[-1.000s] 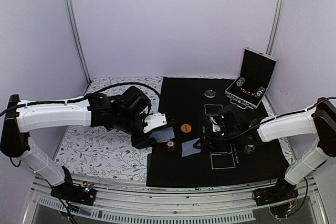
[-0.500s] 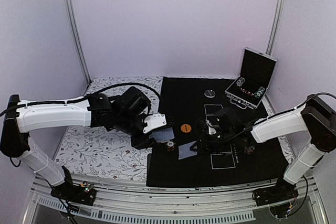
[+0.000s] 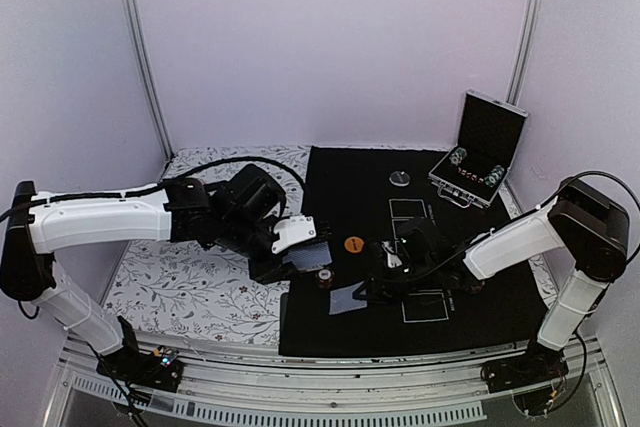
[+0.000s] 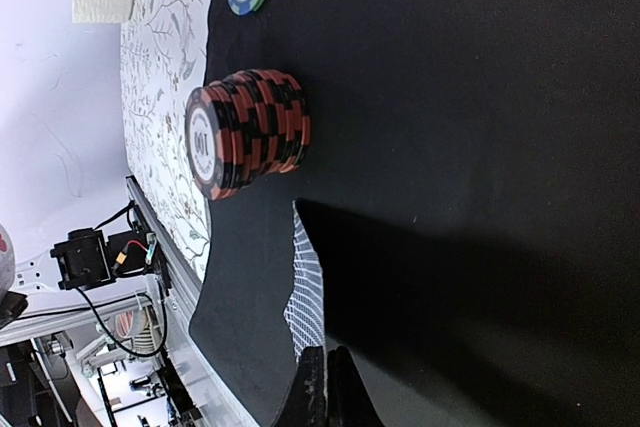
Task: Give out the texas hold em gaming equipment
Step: Distribute the poker card in the big blind area, then pick up the poker card from the face-down deck piles.
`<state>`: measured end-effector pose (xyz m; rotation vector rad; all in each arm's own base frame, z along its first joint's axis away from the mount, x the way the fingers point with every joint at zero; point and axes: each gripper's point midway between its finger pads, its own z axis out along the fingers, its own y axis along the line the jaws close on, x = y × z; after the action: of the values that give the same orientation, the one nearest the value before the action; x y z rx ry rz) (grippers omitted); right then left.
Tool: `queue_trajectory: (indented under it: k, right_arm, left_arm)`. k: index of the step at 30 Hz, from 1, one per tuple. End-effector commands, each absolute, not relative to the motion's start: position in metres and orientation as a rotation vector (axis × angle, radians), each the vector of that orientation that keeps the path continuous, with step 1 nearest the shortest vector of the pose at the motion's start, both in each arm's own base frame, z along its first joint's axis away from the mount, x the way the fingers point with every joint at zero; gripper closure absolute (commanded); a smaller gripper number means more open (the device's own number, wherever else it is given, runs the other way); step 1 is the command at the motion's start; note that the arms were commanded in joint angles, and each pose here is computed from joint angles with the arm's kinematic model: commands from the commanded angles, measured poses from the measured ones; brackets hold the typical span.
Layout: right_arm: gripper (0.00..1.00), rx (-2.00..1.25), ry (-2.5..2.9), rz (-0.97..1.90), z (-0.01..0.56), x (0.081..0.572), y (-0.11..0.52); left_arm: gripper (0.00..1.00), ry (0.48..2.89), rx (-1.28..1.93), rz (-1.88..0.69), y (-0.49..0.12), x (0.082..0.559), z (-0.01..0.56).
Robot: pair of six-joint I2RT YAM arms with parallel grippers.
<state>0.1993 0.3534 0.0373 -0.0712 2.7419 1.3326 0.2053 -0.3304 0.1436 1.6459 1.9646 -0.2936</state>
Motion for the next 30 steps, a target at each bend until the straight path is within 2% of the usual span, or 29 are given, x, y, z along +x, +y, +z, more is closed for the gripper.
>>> queue_trajectory:
  k: [1, 5, 16, 19, 20, 21, 25, 30]
  right_arm:
    - [0.93, -0.042, 2.757, 1.321, 0.036, 0.198, 0.357]
    - [0.74, -0.012, 2.821, 1.139, 0.027, 0.199, 0.339]
    - [0.43, -0.096, 2.768, 0.847, 0.069, 0.217, 0.313]
    - [0.24, -0.218, 2.614, 0.903, 0.114, 0.227, 0.32]
    - [0.09, -0.282, 2.541, 0.976, 0.132, 0.227, 0.328]
    - [0.0, -0.347, 2.455, 1.073, 0.153, 0.225, 0.337]
    - [0.01, -0.599, 2.184, 1.362, 0.21, 0.209, 0.371]
    - [0.01, -0.672, 2.164, 1.421, 0.209, 0.214, 0.394]
  left_arm:
    - [0.41, 1.934, 1.61, -0.317, -0.329, 0.208, 0.157]
    - [0.41, 1.93, 1.611, -0.319, -0.329, 0.208, 0.158]
    - [0.41, 1.924, 1.619, -0.331, -0.33, 0.206, 0.158]
    - [0.41, 1.92, 1.623, -0.335, -0.331, 0.206, 0.158]
    - [0.41, 1.918, 1.624, -0.335, -0.331, 0.205, 0.159]
    - [0.41, 1.918, 1.625, -0.337, -0.331, 0.205, 0.159]
    - [0.41, 1.908, 1.631, -0.35, -0.332, 0.203, 0.16]
    - [0.41, 1.896, 1.636, -0.36, -0.333, 0.202, 0.162]
